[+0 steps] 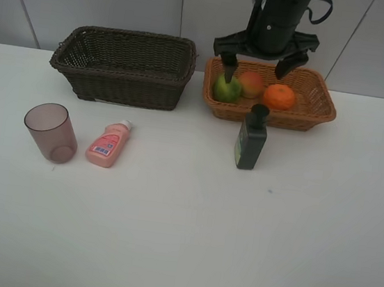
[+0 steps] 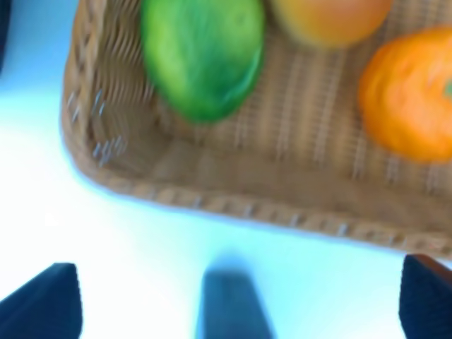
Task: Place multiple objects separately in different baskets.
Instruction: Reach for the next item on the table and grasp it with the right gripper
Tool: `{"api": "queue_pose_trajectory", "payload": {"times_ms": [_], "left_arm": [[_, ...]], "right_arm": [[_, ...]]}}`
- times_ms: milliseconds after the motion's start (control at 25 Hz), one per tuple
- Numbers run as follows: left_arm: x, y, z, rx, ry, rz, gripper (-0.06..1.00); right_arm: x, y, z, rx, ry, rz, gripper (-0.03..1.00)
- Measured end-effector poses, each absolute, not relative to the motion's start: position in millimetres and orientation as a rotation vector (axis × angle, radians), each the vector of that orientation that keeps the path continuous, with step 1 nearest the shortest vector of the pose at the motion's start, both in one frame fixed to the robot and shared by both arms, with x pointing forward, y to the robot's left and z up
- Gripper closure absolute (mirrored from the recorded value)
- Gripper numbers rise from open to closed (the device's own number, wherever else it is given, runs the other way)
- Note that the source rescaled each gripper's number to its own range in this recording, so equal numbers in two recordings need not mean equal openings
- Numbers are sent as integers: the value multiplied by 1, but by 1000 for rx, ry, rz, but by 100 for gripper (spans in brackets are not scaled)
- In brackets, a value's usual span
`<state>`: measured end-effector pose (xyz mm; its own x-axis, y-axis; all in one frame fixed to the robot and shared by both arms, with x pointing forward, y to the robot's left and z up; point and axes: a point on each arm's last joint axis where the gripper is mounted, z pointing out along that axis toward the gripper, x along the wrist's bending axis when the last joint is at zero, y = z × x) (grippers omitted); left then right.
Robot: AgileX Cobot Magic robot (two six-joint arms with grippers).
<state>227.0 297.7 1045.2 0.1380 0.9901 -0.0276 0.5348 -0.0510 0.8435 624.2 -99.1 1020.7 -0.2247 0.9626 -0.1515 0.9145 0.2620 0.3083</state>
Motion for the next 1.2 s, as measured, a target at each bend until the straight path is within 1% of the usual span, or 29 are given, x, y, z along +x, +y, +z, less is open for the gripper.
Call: {"api": "queue_pose_trajectory", "payload": {"times_ms": [280,560,680,920,1200], "left_arm": [[227,298,1045,1684,1488,787,2],[227,298,1045,1684,1488,787,2],[227,298,1045,1684,1488,787,2],[227,298,1045,1684,1488,787,2],[227,298,1045,1684,1488,787,2]], "right_arm": [[605,-91,1025,1704,2296,175,-3],[587,-101,1007,1737,2320,88,-3],[581,-102,993,1759,2346,72,-3],[577,-106,971,1806,2321,109,-3],[585,-114,968,1880,2214,179,-3]]}}
